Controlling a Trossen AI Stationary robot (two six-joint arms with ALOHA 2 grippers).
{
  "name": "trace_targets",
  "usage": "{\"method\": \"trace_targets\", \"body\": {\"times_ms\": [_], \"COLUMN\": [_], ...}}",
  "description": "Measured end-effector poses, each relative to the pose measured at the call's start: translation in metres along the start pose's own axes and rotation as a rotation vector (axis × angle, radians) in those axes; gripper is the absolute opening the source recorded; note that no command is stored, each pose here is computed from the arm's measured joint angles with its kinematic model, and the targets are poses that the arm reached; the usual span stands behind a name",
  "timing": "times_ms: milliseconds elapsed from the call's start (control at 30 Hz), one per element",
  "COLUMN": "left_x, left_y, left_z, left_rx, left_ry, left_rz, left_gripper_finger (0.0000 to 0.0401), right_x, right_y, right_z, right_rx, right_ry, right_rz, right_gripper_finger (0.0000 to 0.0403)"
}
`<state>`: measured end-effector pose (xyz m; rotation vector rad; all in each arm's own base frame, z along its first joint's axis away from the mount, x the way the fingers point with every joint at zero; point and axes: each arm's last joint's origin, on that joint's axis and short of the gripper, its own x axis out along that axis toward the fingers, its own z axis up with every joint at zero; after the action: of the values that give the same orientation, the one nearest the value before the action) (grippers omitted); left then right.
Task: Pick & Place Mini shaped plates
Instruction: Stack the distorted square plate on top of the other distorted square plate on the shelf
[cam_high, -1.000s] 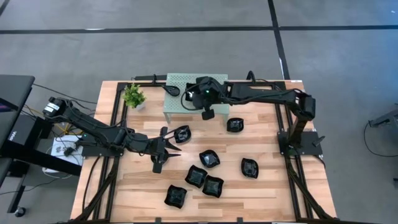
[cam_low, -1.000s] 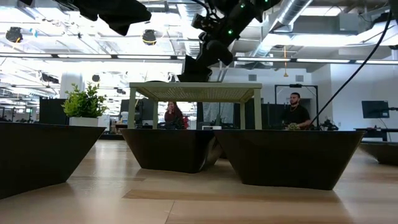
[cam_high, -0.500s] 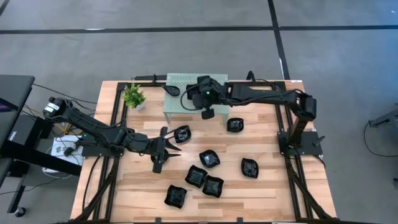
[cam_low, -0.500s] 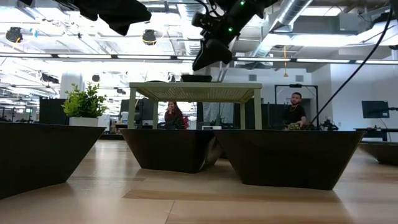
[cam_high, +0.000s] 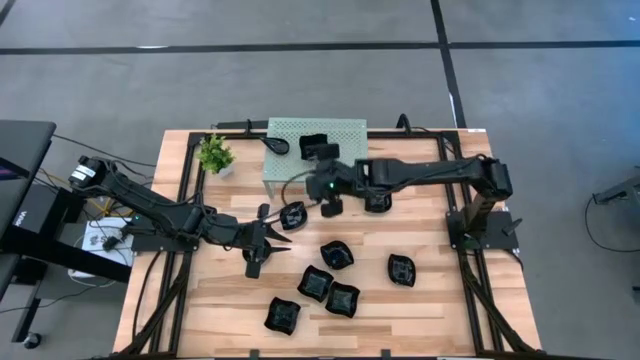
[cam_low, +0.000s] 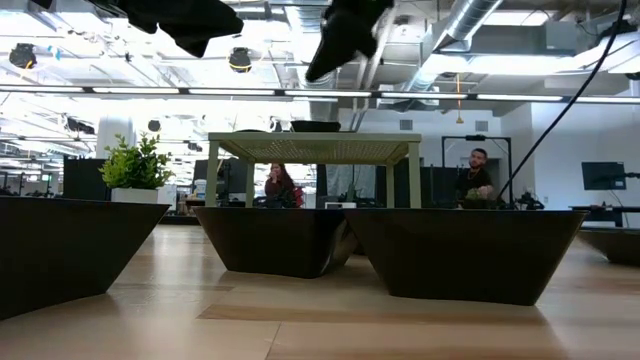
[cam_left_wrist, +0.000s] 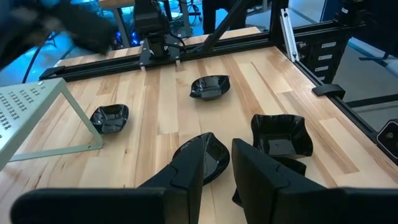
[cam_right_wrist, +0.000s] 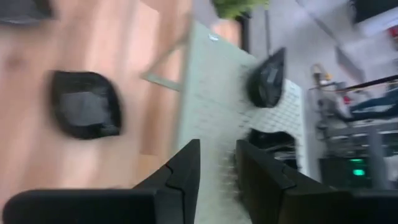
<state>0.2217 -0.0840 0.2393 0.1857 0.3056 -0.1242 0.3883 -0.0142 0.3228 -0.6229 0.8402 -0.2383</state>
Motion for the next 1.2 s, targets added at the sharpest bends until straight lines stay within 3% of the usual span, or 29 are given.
{"method": "trace_targets", "body": {"times_ms": [300,567,767,1033,1200], "left_x": [0.000,0.000,0.000,0.000,0.000], "left_y": [0.000,-0.001,-0.001,-0.001,0.000], "left_z": [0.000,0.000,0.000,0.000,0.000], "left_rx": [0.000,-0.006,-0.006,0.028,0.031], "left_ry": [0.000,0.001,0.001,0.000,-0.002], "left_rz": [0.000,-0.002,-0.002,-0.002,-0.002], "left_gripper_finger": [0.0085,0.0085,0.0085,0.0085,0.0085], "right_x": [-0.084,-0.142,-0.137,-0.118,-0.105], "right_y": [0.035,0.053,0.084,0.132,0.157], "right_z": [0.024,-0.002,-0.051,-0.100,-0.109], "right_rx": [0.021,0.183,0.319,0.698,0.724], "right_ry": [0.089,0.203,0.275,0.441,0.545], "right_rz": [0.160,0.184,0.184,0.410,0.386], "right_gripper_finger": [0.0095,0.0077,0.0072,0.0072,0.0072]}}
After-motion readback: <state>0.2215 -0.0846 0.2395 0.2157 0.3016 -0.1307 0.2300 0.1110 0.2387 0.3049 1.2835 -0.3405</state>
